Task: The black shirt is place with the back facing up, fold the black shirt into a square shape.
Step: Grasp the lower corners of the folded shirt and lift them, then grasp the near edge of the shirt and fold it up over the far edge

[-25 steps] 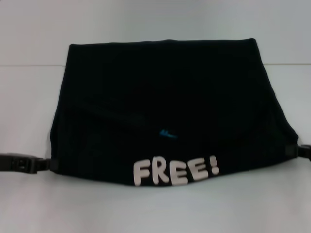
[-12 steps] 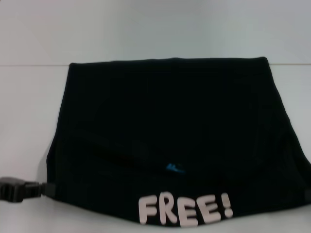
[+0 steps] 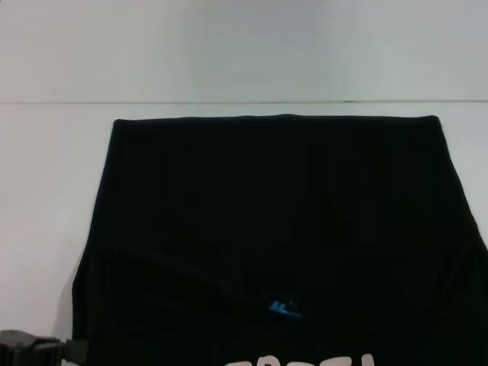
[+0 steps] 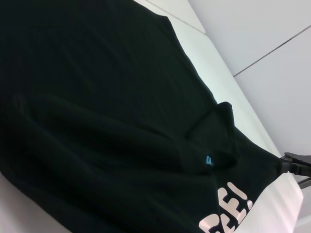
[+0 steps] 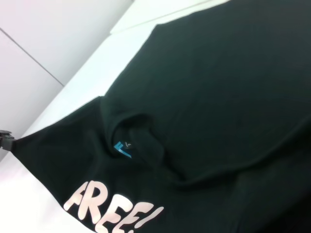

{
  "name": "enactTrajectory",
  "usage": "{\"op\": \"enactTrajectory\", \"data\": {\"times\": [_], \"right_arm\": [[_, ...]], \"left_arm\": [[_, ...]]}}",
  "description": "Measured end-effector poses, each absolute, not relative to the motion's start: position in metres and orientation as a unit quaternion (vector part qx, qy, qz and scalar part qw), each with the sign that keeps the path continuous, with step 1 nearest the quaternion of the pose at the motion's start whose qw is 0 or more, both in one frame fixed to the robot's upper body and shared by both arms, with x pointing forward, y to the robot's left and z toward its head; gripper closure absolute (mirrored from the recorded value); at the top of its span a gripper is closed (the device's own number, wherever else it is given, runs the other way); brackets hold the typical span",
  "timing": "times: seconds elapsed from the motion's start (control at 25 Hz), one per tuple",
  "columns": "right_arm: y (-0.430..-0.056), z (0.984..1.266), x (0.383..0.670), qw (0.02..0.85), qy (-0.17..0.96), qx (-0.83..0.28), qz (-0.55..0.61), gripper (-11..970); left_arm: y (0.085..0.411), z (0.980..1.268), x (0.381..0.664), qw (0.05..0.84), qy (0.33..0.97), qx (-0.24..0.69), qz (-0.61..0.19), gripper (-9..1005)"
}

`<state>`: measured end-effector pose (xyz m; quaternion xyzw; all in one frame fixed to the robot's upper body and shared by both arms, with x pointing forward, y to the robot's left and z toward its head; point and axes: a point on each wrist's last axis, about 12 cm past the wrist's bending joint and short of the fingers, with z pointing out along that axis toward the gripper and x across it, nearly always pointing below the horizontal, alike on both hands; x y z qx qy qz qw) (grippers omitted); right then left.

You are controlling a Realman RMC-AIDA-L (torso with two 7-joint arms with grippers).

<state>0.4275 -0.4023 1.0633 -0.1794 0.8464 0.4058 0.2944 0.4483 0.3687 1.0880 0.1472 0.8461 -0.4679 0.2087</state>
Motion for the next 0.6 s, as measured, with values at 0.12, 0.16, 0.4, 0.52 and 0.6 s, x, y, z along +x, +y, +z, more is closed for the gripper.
{"op": "enactTrajectory", "data": {"times": [0.12,0.16,0.4,0.52,0.6], "right_arm": [[-0.404,1.065,0.421,0.294,0.843,-0.178,0.413,915],[-0.405,1.065,0.42,0.295,0.843,-0.177,0.414,915],[-0.4,1.075,0.444,0.316,0.834,-0.194,0.409,915],[-0.395,1.084,0.47,0.343,0.827,-0.203,0.396,915],[-0.393,1.089,0.485,0.362,0.824,-0.203,0.385,915]], "left_arm": [[0.368,1.087,0.445,0.205,0.843,0.148,-0.474,993],[0.367,1.087,0.444,0.205,0.842,0.148,-0.476,993],[0.36,1.093,0.467,0.22,0.837,0.159,-0.475,993],[0.357,1.103,0.494,0.238,0.838,0.16,-0.464,993],[0.356,1.111,0.511,0.248,0.84,0.163,-0.455,993]]}}
